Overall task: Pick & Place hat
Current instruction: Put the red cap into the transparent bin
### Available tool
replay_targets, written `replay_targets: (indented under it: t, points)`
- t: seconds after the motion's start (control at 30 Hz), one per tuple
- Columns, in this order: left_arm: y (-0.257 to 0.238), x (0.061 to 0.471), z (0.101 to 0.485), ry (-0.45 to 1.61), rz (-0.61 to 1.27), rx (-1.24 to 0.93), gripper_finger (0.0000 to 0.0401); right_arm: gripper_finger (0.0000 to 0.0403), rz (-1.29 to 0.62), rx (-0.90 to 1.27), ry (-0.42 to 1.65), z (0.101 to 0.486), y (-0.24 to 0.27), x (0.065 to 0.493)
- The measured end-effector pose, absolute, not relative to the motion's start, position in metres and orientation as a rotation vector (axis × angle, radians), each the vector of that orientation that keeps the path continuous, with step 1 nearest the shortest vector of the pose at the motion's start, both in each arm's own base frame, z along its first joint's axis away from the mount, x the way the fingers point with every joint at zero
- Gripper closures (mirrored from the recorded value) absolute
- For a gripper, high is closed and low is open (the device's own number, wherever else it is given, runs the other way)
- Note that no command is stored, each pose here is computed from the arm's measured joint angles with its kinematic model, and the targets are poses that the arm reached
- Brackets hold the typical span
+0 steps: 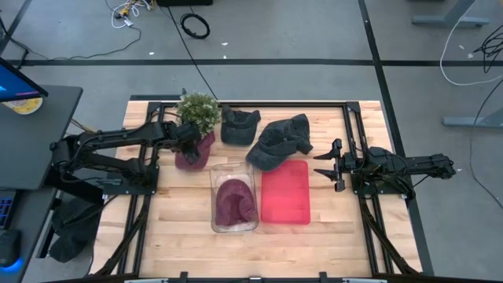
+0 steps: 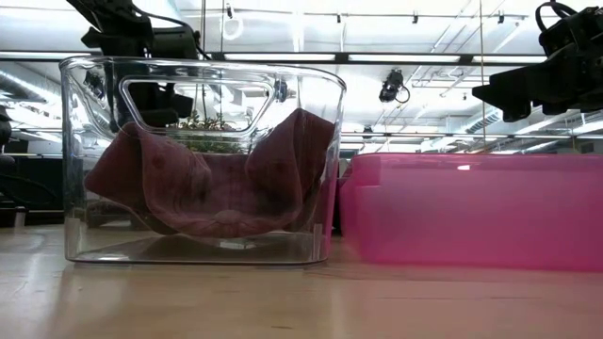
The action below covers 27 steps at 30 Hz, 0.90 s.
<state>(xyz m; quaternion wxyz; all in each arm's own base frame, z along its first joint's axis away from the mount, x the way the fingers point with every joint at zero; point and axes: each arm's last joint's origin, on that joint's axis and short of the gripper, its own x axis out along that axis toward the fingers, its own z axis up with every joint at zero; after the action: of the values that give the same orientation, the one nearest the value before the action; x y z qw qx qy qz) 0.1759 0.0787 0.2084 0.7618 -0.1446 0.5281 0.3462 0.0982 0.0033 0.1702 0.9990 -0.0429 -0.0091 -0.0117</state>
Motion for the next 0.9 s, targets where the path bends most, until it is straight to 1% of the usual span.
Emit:
replay_targets:
  t: [0.9]
  points:
    - [0.084, 0.191, 0.193, 1.193, 0.699, -0.277, 0.025, 0.0198, -0.024, -0.086, -0.018, 0.17, 0.003, 0.098]
